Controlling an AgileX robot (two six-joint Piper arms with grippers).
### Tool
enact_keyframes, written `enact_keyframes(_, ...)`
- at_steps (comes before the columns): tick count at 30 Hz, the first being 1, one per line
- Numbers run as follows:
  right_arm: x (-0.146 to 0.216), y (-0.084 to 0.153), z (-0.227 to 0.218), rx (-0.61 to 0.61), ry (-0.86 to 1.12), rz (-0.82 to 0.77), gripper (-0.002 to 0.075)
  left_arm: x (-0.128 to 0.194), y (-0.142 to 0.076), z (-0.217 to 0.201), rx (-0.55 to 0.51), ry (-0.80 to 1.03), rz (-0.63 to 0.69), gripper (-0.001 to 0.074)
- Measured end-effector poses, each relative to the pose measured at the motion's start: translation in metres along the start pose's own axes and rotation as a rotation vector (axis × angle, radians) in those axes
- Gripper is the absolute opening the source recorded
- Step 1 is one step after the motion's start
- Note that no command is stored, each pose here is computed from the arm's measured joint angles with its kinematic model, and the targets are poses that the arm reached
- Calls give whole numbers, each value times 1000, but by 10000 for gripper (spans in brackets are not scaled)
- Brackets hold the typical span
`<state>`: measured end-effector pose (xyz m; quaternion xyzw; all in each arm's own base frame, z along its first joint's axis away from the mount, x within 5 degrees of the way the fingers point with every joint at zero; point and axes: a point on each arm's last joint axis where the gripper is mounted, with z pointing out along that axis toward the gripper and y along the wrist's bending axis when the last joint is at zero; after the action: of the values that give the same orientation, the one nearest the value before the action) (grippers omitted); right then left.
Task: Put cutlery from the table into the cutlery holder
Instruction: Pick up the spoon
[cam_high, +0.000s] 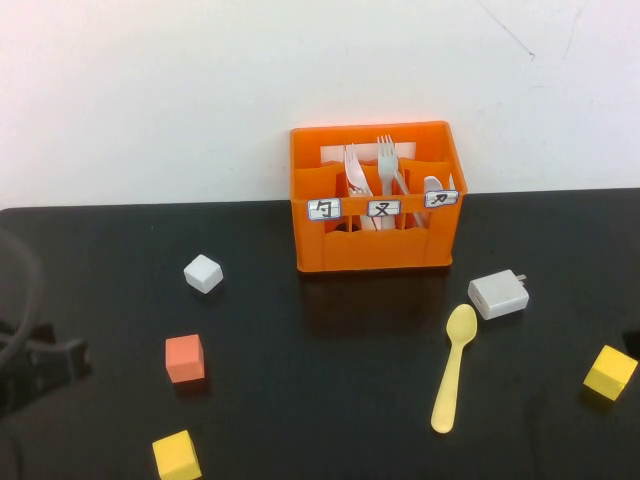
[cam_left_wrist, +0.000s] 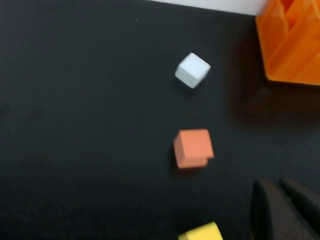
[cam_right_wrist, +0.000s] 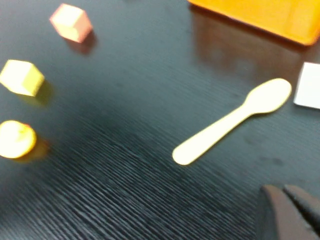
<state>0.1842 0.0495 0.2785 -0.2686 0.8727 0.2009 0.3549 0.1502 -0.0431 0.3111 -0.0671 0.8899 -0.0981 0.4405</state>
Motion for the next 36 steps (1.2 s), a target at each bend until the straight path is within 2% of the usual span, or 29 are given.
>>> enact_keyframes(4, -22, -10, 17, 8, 100, 21, -2, 20, 7, -5, 32, 17, -53, -1)
enact_keyframes(11, -45, 10, 73, 10, 282, -64, -2, 53, 13, 11, 64, 98, -116, -1)
enact_keyframes(17, -41, 26, 126, 61, 450, -119, -2, 53, 9, 12, 104, 83, -156, -2)
enact_keyframes(23, -35, 23, 168, 60, 496, -67, 6, 53, 8, 12, 124, 78, -179, -1)
enact_keyframes(26, -35, 20, 183, 82, 498, 12, 77, 53, 7, 12, 128, 77, -185, -1)
enact_keyframes(31, -43, 14, 207, 126, 484, 147, 375, 52, 7, 12, 133, 71, -186, -1)
enact_keyframes(33, -45, 11, 216, 133, 487, 166, 462, 52, 7, 12, 133, 71, -186, -1)
enact_keyframes(36, -49, 6, 227, 142, 484, 181, 522, 52, 7, 12, 133, 71, -186, -1)
